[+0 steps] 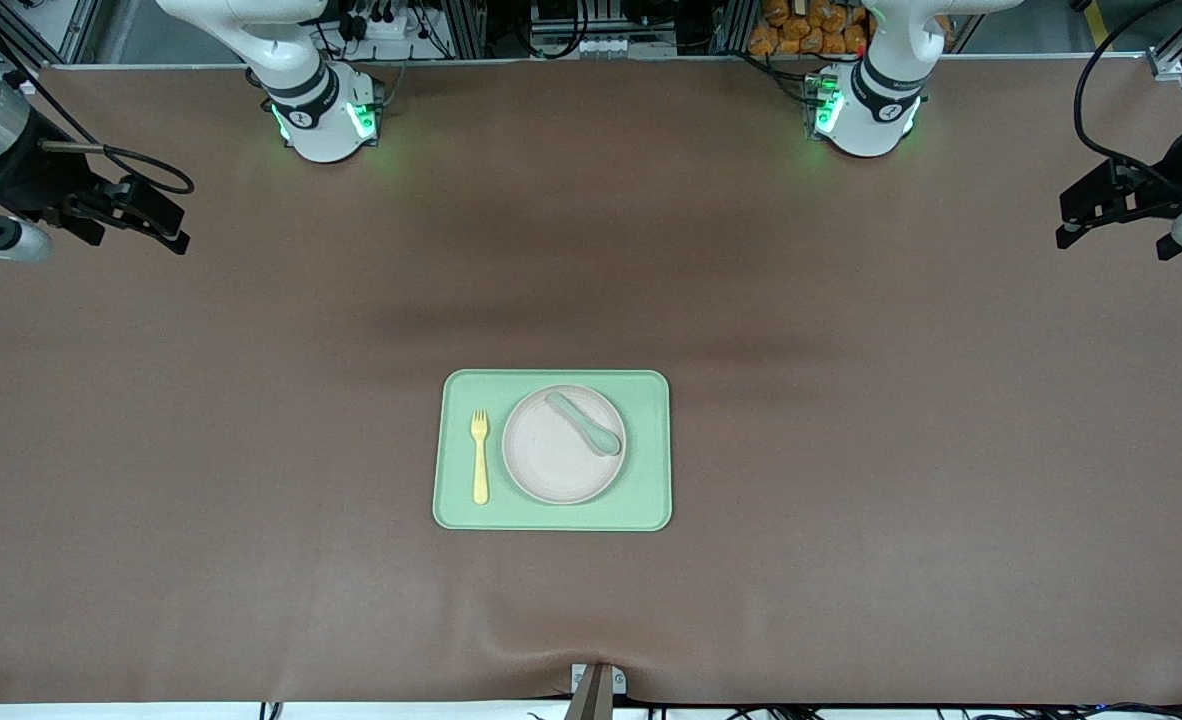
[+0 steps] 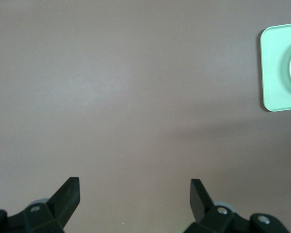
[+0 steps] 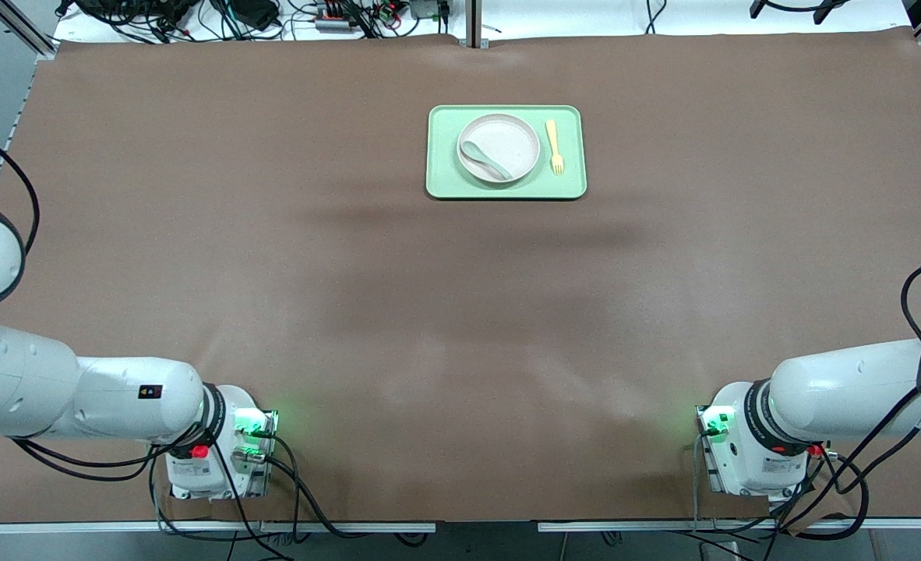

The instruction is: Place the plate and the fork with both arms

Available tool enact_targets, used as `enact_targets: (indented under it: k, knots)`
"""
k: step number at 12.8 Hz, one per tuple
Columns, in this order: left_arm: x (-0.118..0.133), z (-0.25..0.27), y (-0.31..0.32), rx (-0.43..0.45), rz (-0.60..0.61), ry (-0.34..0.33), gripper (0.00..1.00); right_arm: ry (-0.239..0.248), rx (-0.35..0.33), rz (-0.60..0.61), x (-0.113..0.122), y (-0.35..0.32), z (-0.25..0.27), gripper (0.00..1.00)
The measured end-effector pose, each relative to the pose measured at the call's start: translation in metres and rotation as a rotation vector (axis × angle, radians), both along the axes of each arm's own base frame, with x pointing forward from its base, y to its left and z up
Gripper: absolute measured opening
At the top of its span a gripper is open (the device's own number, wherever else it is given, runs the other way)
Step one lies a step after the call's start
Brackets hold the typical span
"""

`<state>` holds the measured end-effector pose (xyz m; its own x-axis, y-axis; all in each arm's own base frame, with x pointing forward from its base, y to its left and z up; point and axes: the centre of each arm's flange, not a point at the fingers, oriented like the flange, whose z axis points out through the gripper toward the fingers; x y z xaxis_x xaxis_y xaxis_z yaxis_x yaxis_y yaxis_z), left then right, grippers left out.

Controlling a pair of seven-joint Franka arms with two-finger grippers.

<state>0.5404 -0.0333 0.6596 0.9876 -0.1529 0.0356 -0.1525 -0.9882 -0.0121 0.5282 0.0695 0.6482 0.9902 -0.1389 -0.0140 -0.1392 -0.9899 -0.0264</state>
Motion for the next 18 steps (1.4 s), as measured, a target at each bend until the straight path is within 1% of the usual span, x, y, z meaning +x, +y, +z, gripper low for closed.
enact_targets:
  k: [3, 7, 13, 18]
  knots:
    - [0.000, 0.000, 0.000, 0.000, 0.000, 0.000, 1.00, -0.002, 0.001, 0.035, 0.001, -0.009, 0.000, 1.00]
    - [0.000, 0.000, 0.000, 0.000, 0.000, 0.000, 1.00, -0.022, -0.001, 0.039, 0.004, -0.016, 0.002, 1.00]
    - [0.000, 0.000, 0.000, -0.001, 0.042, 0.001, 1.00, -0.022, 0.000, 0.055, 0.005, -0.026, 0.001, 1.00]
    - [0.000, 0.000, 0.001, -0.002, 0.049, 0.003, 1.00, -0.021, -0.001, 0.058, 0.005, -0.026, 0.001, 1.00]
